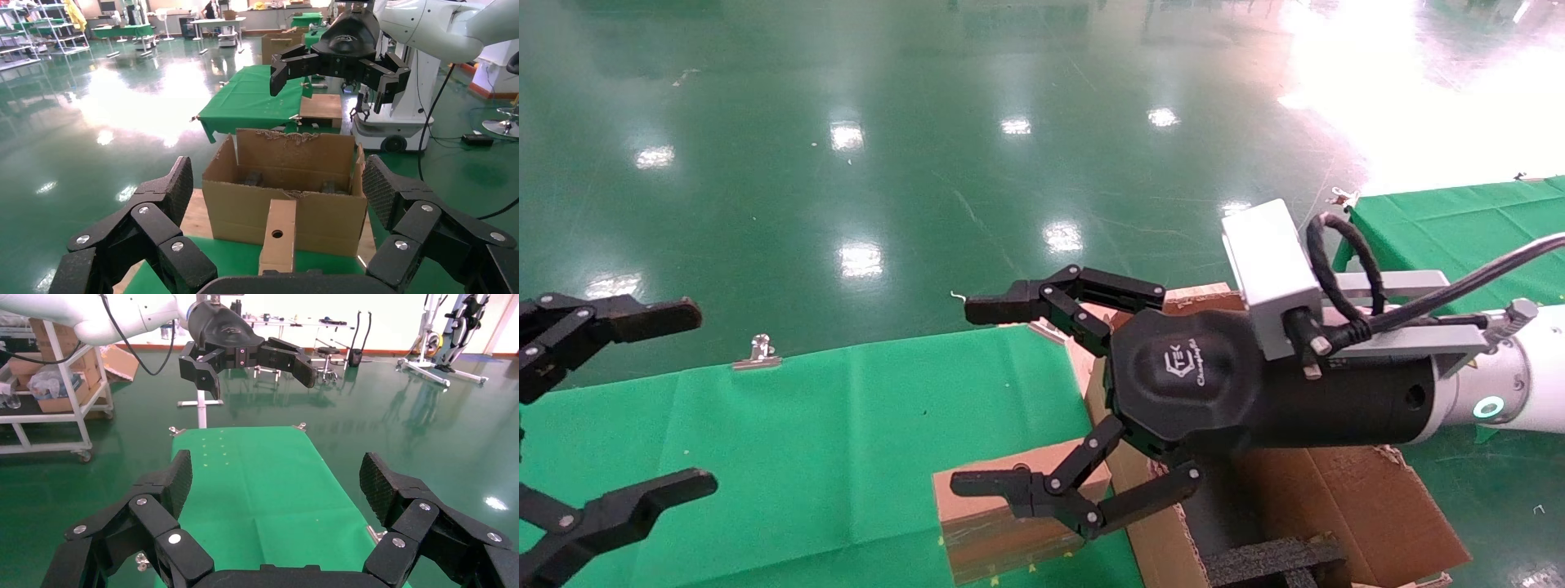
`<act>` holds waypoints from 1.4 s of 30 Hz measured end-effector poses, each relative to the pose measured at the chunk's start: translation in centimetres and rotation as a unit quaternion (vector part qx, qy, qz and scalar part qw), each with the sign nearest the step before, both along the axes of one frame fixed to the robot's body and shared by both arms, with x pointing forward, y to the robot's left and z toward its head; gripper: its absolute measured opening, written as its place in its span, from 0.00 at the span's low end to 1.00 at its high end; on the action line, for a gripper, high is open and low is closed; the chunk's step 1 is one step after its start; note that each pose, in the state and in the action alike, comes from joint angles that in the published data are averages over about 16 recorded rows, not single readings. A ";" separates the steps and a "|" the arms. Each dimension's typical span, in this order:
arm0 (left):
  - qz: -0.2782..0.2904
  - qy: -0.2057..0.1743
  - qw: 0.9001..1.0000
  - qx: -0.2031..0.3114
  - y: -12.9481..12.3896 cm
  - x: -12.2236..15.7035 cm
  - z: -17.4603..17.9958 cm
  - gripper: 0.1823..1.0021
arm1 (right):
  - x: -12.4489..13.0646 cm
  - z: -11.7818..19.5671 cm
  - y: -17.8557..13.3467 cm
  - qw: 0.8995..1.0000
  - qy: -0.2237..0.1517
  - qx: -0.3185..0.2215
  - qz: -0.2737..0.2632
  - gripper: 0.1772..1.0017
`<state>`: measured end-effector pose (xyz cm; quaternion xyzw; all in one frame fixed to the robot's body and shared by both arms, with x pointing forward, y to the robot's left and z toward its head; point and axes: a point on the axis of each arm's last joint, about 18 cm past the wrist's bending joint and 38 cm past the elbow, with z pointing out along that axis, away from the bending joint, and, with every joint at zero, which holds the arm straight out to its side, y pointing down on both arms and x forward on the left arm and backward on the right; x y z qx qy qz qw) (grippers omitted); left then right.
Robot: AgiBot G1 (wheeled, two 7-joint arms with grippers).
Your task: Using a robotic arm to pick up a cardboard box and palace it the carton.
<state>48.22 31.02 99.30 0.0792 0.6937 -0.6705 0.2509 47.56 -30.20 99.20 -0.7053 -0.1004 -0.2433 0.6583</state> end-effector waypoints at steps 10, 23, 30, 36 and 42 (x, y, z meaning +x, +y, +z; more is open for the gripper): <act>0.000 0.000 1.000 0.000 0.0 0.0 0.0 1.00 | 0.0 0.0 0.0 1.000 0.000 0.000 0.000 1.00; 0.000 0.000 1.000 0.000 0.0 0.0 0.0 1.00 | 0.0 0.0 0.0 1.000 0.000 0.000 0.000 1.00; 0.000 0.000 1.000 0.000 0.0 0.0 0.0 0.98 | 0.2 -0.3 -0.1 1.000 0.004 -0.010 -0.007 1.00; 0.000 0.000 1.000 0.000 0.0 0.0 0.0 0.93 | 1.1 -1.0 -0.2 0.999 0.017 -0.043 -0.028 1.00; 0.000 0.000 1.000 0.000 0.0 0.0 0.0 0.83 | 2.8 -2.2 -0.1 0.992 0.033 -0.106 -0.060 1.00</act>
